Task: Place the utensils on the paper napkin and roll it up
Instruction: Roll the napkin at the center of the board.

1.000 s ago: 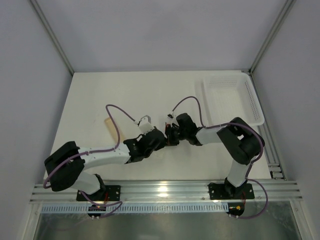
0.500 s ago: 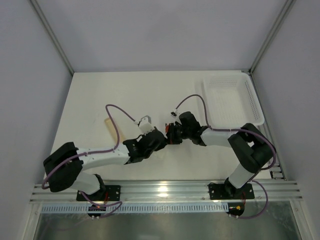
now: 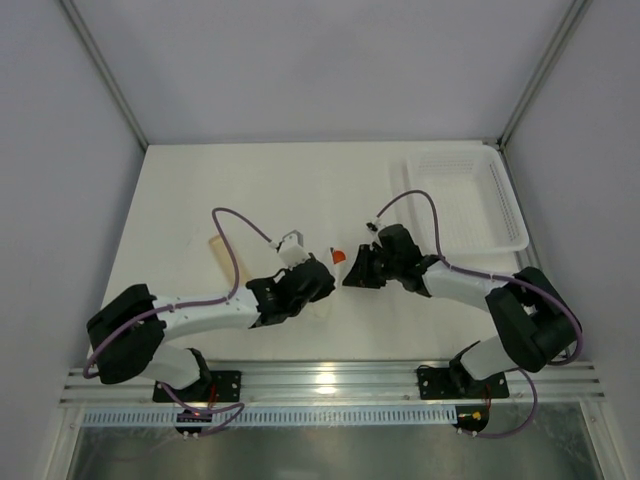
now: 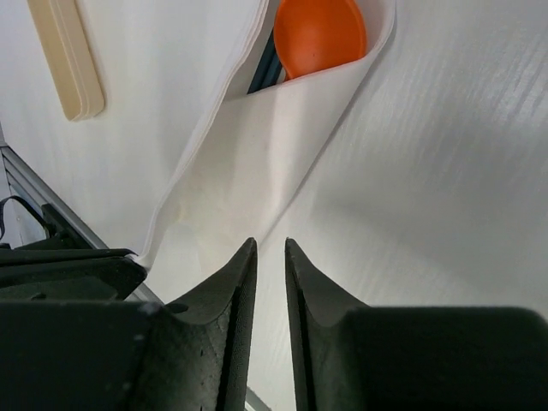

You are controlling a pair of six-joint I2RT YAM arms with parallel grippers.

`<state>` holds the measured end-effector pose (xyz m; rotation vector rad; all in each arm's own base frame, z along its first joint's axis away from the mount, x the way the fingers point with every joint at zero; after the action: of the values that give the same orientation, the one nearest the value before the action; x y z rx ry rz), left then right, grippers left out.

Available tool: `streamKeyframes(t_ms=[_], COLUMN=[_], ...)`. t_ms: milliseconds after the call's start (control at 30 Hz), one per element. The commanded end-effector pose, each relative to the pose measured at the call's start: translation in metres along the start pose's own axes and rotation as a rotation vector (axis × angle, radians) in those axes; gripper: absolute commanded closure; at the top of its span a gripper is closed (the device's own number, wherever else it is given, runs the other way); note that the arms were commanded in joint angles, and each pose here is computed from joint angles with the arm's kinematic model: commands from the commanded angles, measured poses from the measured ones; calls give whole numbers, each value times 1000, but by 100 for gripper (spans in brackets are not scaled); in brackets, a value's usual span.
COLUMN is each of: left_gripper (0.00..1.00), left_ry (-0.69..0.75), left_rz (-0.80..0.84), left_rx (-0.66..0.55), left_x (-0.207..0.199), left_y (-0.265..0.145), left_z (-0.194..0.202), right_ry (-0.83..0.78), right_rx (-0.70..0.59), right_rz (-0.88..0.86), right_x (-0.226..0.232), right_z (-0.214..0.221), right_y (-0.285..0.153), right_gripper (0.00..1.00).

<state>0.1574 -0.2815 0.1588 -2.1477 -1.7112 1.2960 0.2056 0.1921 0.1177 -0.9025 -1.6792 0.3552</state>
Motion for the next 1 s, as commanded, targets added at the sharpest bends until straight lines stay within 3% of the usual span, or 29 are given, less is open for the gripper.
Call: streamKeyframes(t_ms=[0, 200, 300, 567, 967], left_gripper=[100, 100, 100, 100, 100], left_ry=[15, 50, 58, 73, 87], left_rz=[15, 3, 4, -3, 10], left_rx=[-31, -5, 1, 6, 12], left_x=[-10, -11, -11, -11, -14], left_y=[0, 2, 3, 5, 6], left_z=[-6, -4, -3, -1, -2], right_ry=[20, 57, 62, 81, 75], right_rx=[-41, -5, 34, -16, 70], right_rz=[-15, 19, 50, 62, 67], right_x=[5, 17, 22, 35, 46], right_z=[-8, -24, -31, -42, -32], right_y=[-10, -16, -12, -21, -9], right_gripper=[75, 52, 52, 48, 48])
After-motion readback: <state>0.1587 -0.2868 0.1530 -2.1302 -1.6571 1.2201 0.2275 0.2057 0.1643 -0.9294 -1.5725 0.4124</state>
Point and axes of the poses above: each gripper's point midway between its finger pads, its own y axis out along the fingers, its own x axis along the line the jaws close on, z = x × y, the point moved 10 cm from there along -y, back along the fingers, and after that the axes turned 8 degrees about y, right-handed, at the moved point
